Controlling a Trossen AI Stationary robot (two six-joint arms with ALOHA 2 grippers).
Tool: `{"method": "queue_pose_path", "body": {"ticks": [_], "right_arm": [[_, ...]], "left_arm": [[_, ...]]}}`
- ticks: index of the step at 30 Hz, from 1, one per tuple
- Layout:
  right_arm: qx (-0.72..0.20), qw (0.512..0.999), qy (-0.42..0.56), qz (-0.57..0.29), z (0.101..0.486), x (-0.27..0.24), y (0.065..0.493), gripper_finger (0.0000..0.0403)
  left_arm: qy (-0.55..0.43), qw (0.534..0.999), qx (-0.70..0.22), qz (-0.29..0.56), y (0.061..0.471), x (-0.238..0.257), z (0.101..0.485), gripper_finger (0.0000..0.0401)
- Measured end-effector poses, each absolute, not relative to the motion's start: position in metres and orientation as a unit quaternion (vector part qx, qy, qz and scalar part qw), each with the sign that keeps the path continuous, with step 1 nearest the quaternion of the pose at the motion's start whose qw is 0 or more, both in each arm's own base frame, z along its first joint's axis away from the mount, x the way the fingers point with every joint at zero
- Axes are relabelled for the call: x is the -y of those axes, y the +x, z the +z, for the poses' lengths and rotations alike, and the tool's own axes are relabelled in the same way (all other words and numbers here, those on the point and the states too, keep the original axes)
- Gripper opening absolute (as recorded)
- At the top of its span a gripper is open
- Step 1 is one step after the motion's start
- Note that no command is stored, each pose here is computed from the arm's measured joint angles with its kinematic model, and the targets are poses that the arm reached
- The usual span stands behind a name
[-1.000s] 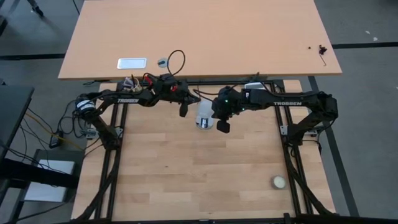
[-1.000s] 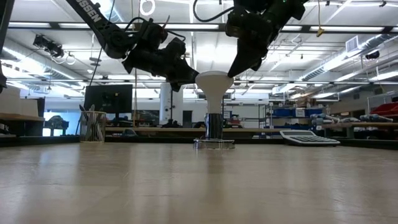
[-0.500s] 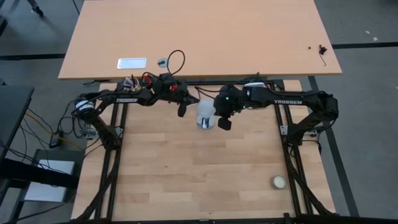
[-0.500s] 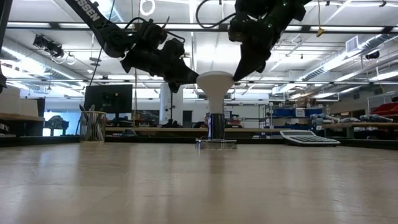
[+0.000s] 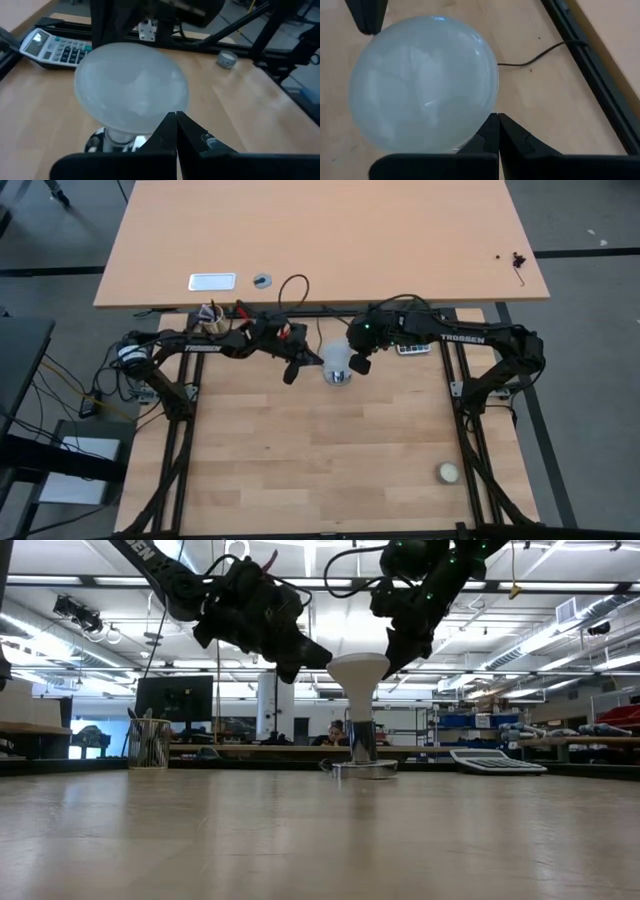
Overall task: Screw lightbulb
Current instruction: Remove the white lightbulb from the silver lamp
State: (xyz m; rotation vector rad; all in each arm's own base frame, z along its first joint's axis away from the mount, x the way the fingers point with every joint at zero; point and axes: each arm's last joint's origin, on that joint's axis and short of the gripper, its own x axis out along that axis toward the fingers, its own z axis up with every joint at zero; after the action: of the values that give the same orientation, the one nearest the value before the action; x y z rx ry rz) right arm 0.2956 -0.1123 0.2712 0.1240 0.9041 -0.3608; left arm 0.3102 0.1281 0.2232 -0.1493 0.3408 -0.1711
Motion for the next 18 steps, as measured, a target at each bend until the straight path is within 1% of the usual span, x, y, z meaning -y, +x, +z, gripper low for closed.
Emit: {"method": "queue_pose_path", "body": {"ticks": [3, 11, 13, 16, 18], "right_arm": [[-0.427, 0.885, 0.059, -0.176, 0.277, 0.113, 0.290, 0.0009], [-0.395, 0.901, 0.054, -0.173, 0.301, 0.106, 0.275, 0.0009], [-0.391, 0.907, 0.060, -0.145, 0.304, 0.100, 0.274, 0.0009], [-0.391, 0.915, 0.068, -0.075, 0.303, 0.086, 0.279, 0.0009], [-0.396, 0.915, 0.064, -0.043, 0.300, 0.076, 0.284, 0.0009]], "left_arm": [[-0.065, 0.979, -0.171, -0.085, 0.311, -0.124, 0.225, 0.0000], [-0.035, 0.989, -0.130, -0.055, 0.304, -0.128, 0.245, 0.0000], [-0.036, 0.991, -0.122, -0.034, 0.302, -0.134, 0.247, 0.0000], [-0.041, 0.992, -0.123, 0.003, 0.300, -0.145, 0.247, 0.0000], [-0.046, 0.991, -0.126, 0.019, 0.299, -0.153, 0.245, 0.0000]]}}
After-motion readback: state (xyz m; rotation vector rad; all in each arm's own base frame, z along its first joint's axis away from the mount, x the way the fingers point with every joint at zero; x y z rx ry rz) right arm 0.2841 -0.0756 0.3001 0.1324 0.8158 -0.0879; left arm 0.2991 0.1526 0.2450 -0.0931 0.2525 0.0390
